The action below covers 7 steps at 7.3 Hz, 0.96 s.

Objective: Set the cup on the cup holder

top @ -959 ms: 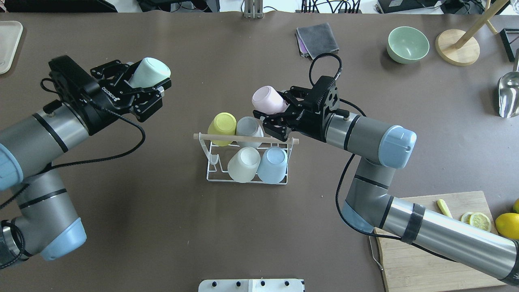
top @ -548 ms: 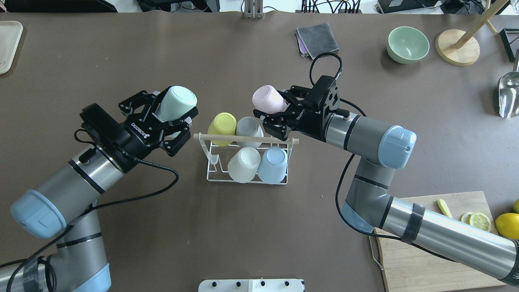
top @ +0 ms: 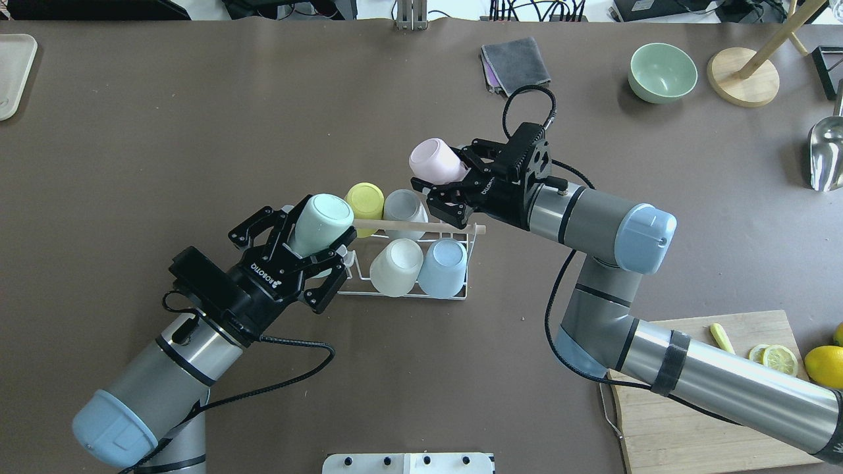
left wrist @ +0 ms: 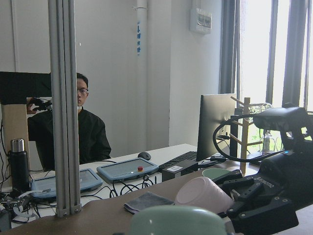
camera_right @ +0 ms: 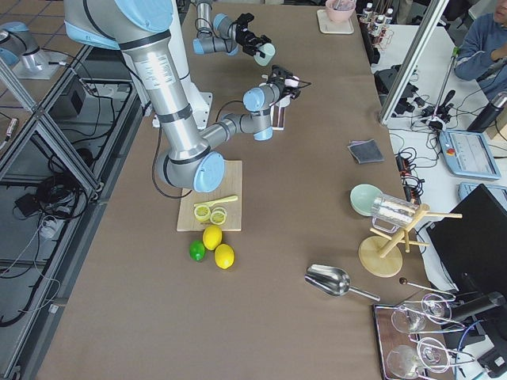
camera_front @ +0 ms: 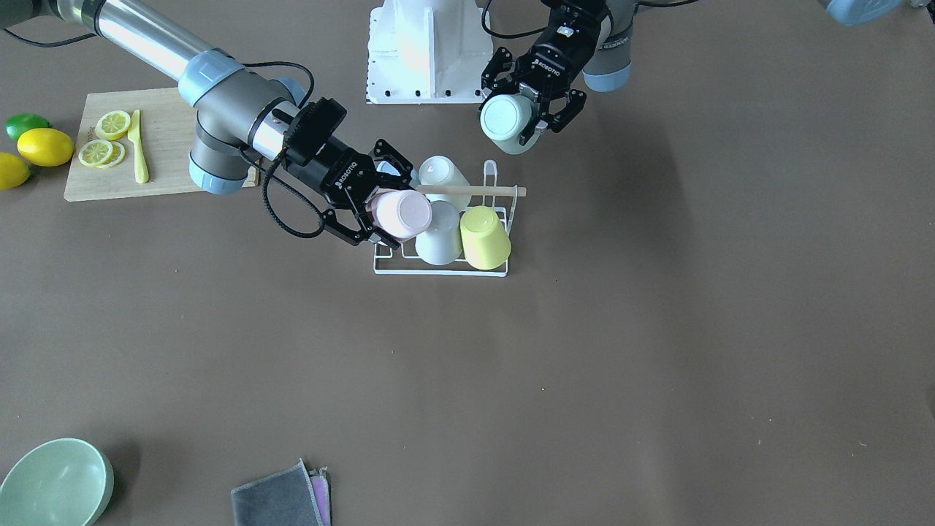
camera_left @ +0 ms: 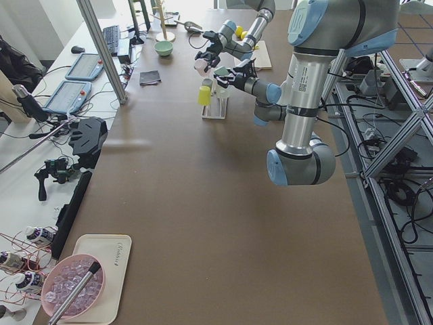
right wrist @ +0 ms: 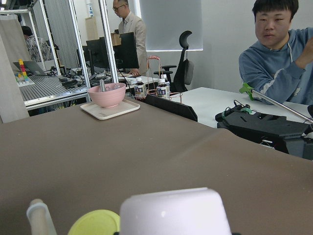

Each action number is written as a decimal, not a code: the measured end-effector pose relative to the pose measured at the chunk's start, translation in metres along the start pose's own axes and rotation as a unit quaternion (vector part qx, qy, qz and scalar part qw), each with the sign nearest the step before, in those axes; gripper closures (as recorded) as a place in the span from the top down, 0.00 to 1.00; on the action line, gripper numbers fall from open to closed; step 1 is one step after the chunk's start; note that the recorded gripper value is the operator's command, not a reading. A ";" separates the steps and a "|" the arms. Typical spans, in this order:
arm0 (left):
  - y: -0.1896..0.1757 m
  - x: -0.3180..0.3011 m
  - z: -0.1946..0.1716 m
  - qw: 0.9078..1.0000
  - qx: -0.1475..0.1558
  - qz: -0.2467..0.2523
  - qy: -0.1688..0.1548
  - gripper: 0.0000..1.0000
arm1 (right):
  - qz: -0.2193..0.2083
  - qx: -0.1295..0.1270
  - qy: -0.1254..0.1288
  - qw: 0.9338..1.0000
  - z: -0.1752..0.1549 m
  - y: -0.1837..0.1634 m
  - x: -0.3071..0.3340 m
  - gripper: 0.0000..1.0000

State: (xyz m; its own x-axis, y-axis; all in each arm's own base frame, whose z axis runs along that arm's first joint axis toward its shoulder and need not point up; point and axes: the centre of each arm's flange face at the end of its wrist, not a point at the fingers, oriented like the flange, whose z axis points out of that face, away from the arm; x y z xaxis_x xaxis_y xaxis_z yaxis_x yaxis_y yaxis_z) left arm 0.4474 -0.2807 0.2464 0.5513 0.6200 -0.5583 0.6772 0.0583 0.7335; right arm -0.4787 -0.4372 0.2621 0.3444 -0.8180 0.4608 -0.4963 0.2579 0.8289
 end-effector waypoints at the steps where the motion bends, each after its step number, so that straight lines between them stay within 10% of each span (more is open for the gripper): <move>1: 0.002 0.007 -0.004 1.000 0.003 0.001 0.005 0.00 | 0.001 0.002 -0.004 1.000 0.000 0.001 -0.003 0.11; 3: 0.015 0.014 -0.002 1.000 -0.001 0.008 -0.003 0.00 | 0.004 0.008 -0.015 1.000 -0.003 0.006 -0.011 0.12; 7: 0.031 0.019 0.015 0.999 -0.003 0.021 -0.029 0.00 | 0.004 0.006 -0.019 1.000 -0.004 0.011 -0.014 0.58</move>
State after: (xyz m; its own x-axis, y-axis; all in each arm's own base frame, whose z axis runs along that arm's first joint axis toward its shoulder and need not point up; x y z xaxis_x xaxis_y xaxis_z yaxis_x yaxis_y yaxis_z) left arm 0.4857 -0.2789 0.2527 0.6065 0.5760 -0.5480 0.6500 0.0377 0.7590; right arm -0.4854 -0.4207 0.2658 0.3095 -0.8354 0.4542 -0.5089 0.2580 0.8213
